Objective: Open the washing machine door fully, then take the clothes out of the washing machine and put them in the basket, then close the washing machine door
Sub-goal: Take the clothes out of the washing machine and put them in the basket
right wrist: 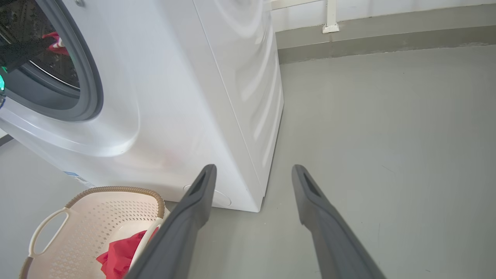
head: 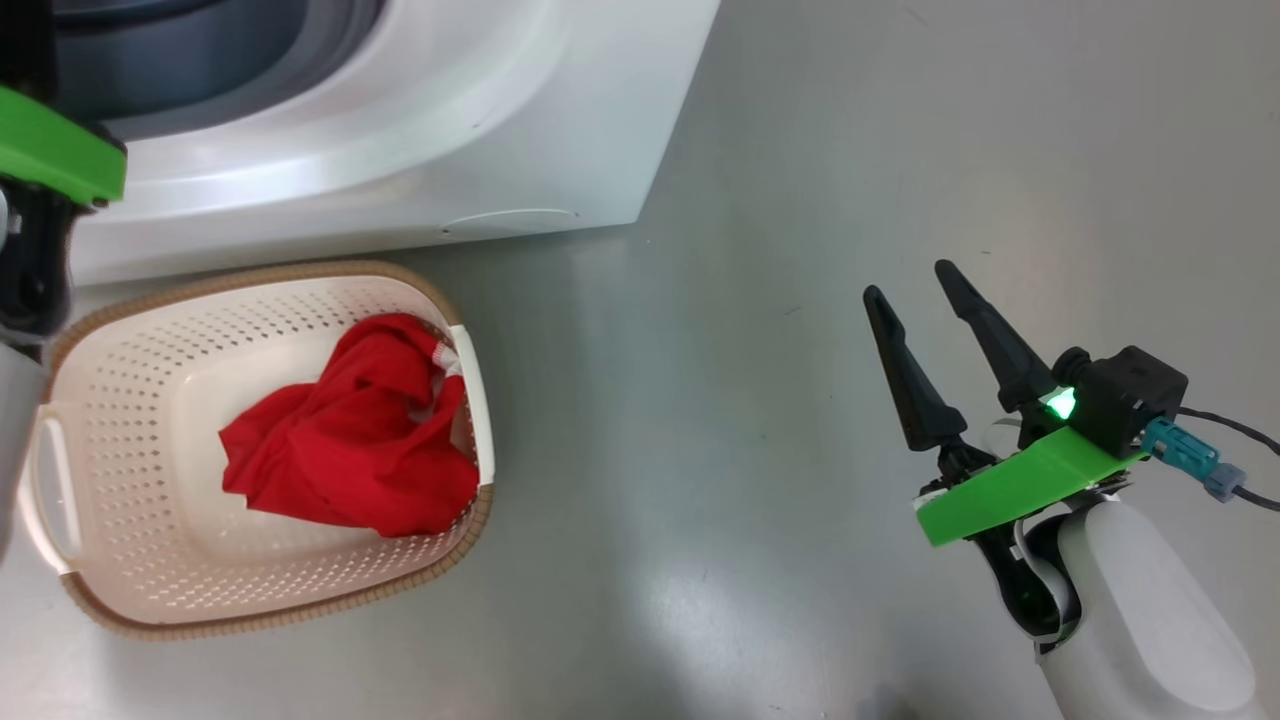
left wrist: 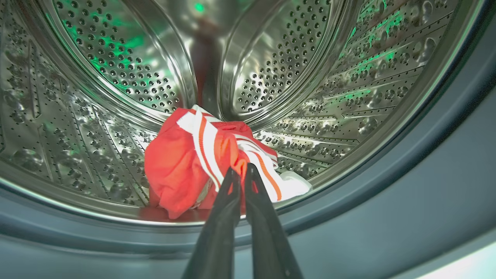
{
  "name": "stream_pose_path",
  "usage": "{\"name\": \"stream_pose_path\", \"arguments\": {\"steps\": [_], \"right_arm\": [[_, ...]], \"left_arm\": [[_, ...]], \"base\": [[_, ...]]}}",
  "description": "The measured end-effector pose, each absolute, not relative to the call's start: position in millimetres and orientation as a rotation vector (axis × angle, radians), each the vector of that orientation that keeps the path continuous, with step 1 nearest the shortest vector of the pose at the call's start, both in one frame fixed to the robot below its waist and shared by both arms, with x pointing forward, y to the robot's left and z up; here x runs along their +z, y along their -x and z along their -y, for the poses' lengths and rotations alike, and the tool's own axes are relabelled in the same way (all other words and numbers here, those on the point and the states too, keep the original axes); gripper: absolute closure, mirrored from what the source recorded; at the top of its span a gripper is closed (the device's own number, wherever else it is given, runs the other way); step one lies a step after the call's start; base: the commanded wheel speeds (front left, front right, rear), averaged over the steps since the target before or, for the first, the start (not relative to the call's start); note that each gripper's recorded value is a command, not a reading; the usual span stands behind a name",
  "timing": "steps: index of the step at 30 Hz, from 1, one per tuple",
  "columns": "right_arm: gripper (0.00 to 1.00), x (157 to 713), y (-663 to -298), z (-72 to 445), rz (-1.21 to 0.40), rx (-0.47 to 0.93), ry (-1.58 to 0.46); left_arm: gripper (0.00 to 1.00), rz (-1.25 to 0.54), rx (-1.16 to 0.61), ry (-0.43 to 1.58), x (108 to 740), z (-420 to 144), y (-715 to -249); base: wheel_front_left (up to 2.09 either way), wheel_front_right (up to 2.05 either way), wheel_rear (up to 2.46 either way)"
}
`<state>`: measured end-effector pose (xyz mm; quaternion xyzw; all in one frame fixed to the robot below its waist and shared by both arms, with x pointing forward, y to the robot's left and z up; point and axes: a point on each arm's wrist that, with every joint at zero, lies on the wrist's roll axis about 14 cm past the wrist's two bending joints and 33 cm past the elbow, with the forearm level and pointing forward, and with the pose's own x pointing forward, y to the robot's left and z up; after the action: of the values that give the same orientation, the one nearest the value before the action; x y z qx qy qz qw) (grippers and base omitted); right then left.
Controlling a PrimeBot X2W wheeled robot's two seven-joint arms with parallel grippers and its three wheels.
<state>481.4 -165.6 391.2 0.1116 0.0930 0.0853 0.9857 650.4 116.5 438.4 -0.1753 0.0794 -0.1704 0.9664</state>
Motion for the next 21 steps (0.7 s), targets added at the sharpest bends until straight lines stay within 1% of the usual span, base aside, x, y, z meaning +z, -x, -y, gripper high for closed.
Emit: {"name": "stream_pose_path", "arguments": {"steps": [11, 21], "right_arm": [[0.0, 397.3, -487.0, 163.7, -0.167, 0.187, -0.218], [0.0, 409.3, -488.2, 163.6, -0.138, 0.192, -0.215]], "left_arm": [[1.0, -0.087, -0.271, 0.401, 450.7, -142.9, -627.4], [1.0, -0.032, -0.22, 0.432, 461.9, -159.5, -593.9]], "base": [[0.0, 0.0, 0.0], [0.0, 0.0, 0.0]]}}
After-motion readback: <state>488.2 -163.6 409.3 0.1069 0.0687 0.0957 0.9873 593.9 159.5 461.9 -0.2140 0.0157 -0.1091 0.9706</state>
